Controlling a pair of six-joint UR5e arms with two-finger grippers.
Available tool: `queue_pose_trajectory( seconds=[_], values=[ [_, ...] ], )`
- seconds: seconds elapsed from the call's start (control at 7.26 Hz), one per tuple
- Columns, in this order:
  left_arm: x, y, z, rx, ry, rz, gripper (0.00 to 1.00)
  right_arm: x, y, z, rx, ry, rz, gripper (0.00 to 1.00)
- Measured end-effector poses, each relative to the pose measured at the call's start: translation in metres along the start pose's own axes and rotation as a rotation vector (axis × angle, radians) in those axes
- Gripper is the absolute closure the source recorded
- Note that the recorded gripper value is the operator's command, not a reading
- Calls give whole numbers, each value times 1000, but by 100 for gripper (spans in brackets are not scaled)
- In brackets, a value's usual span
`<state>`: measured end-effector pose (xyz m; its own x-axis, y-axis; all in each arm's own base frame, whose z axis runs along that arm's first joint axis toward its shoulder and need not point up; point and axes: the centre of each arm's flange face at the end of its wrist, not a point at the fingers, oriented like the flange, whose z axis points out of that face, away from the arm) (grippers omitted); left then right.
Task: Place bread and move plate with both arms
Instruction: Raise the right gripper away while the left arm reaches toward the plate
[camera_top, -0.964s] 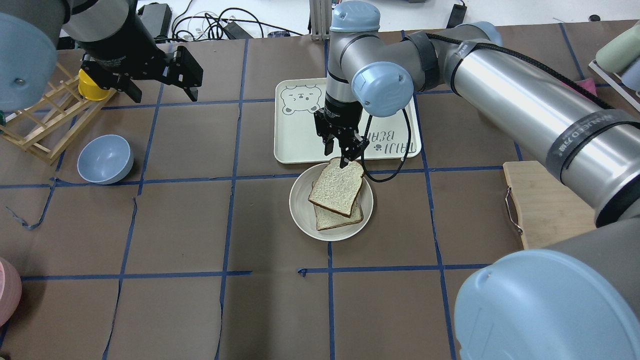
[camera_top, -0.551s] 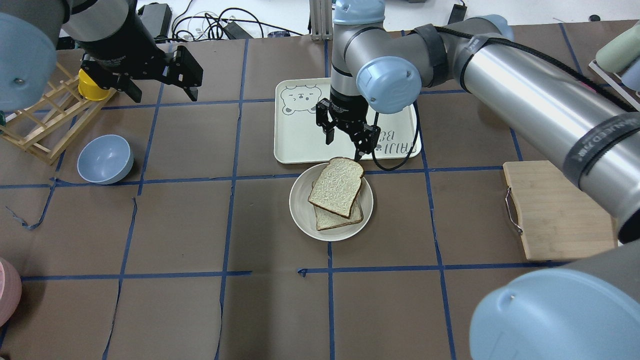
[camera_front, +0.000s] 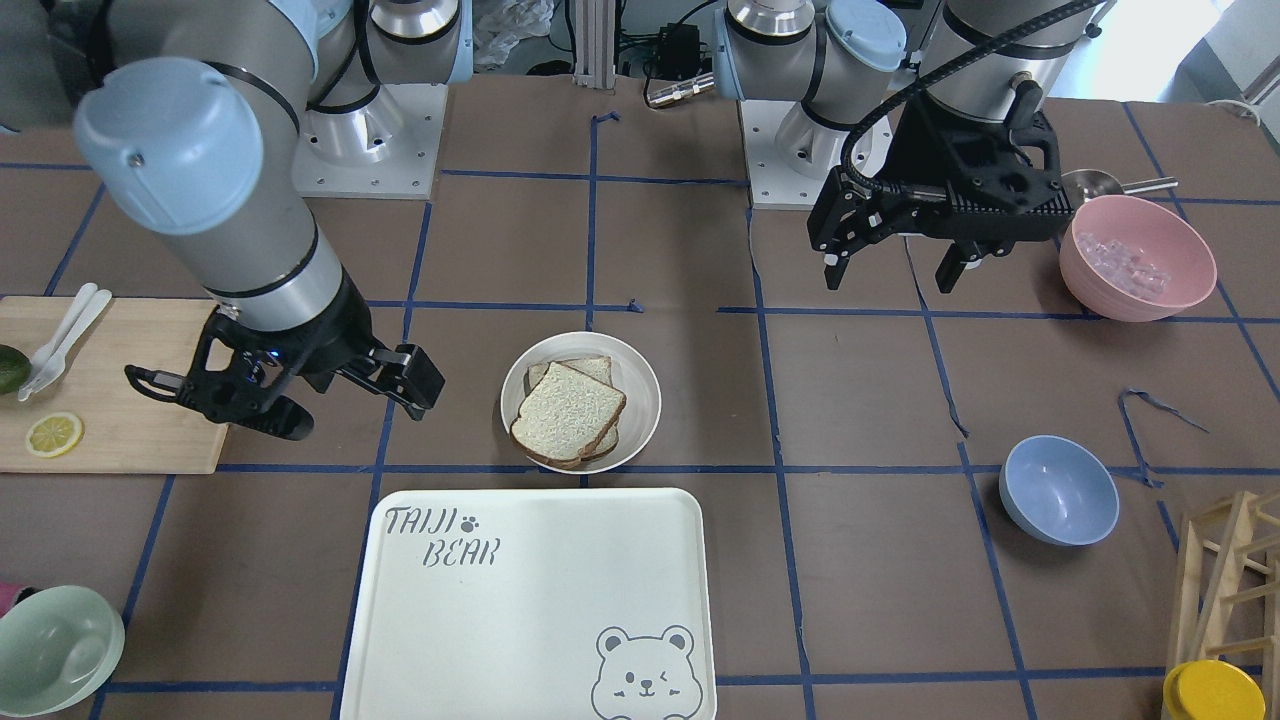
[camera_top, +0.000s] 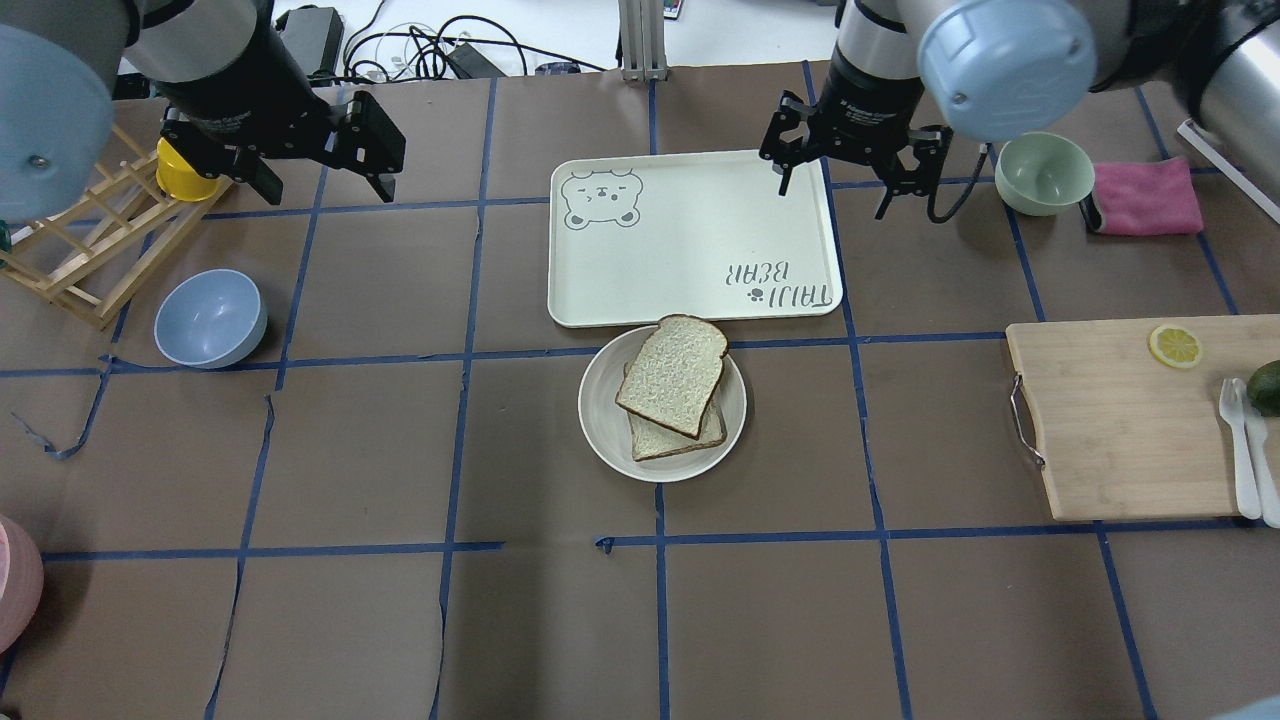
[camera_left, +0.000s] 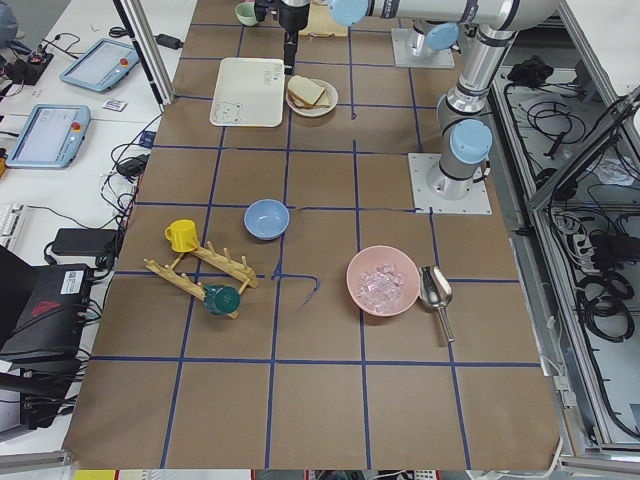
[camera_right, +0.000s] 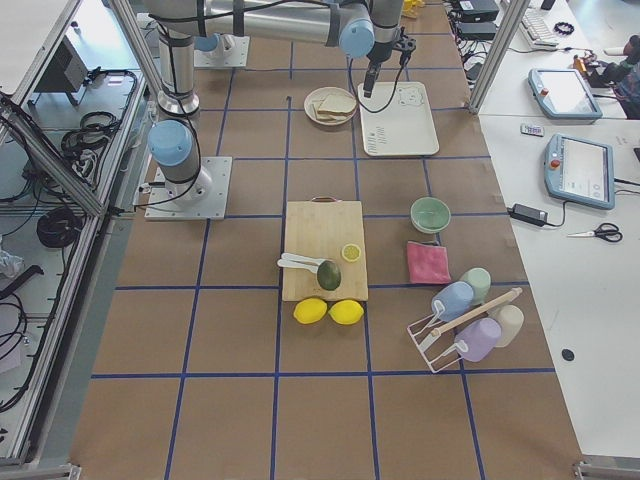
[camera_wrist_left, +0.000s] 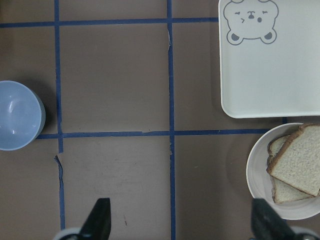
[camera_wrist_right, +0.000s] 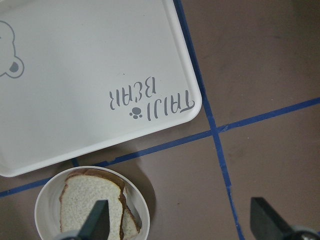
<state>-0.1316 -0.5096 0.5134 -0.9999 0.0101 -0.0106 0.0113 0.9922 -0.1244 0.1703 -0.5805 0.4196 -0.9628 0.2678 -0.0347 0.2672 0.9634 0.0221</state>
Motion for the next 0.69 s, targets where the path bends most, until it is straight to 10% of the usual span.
queue_pose_trajectory(
  seconds=[0.69],
  values=[
    [0, -1, 13, -25, 0, -7, 0, 31, 34, -44, 5, 46, -156, 0]
  ],
)
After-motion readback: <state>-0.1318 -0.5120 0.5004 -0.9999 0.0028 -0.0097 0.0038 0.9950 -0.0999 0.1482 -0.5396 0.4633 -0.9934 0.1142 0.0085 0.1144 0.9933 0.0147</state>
